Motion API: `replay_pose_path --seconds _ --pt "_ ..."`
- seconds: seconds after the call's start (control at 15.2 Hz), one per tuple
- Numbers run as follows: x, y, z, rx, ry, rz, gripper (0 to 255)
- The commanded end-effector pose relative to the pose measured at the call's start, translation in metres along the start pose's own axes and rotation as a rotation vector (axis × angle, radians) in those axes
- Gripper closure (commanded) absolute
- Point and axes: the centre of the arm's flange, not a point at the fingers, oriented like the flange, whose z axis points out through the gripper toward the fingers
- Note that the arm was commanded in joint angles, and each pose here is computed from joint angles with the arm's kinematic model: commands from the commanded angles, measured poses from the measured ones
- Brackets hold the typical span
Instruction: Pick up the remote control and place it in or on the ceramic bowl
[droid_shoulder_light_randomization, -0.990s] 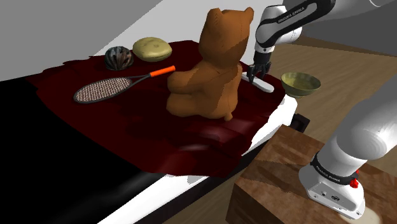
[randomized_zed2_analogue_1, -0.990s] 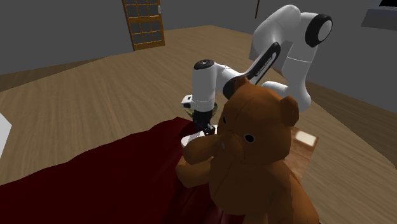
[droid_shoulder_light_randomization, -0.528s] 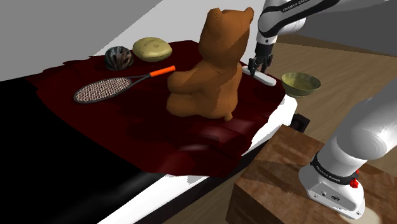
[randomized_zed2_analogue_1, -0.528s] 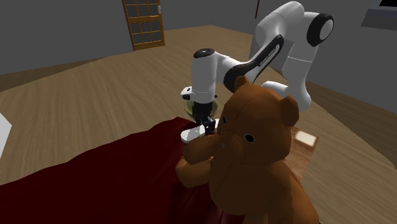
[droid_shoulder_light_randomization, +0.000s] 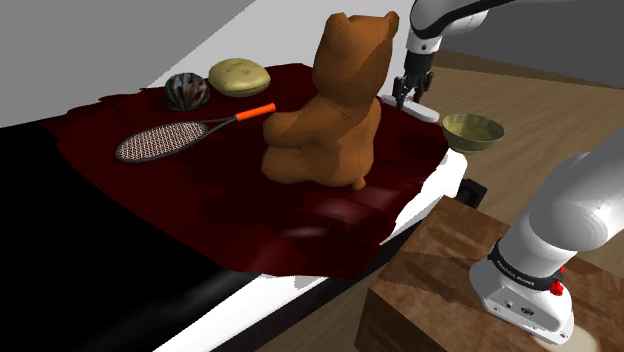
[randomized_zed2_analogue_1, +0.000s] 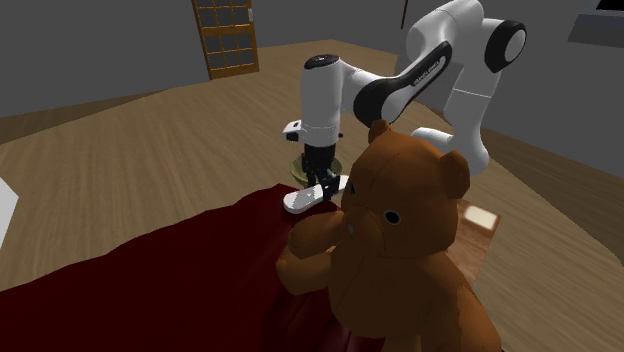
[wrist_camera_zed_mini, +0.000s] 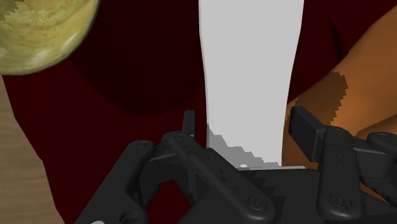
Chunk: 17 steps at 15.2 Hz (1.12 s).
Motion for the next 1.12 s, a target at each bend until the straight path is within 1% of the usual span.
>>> replay_pose_path --seconds 0.0,0.13,1.06 --pt "0.0 0.0 -0.01 0.0 0.0 0.0 255" --pt "0.0 -0.001 -0.017 0.0 0.0 0.0 255" --pt "-0.1 0.155 -0.025 0.0 0.0 0.0 255"
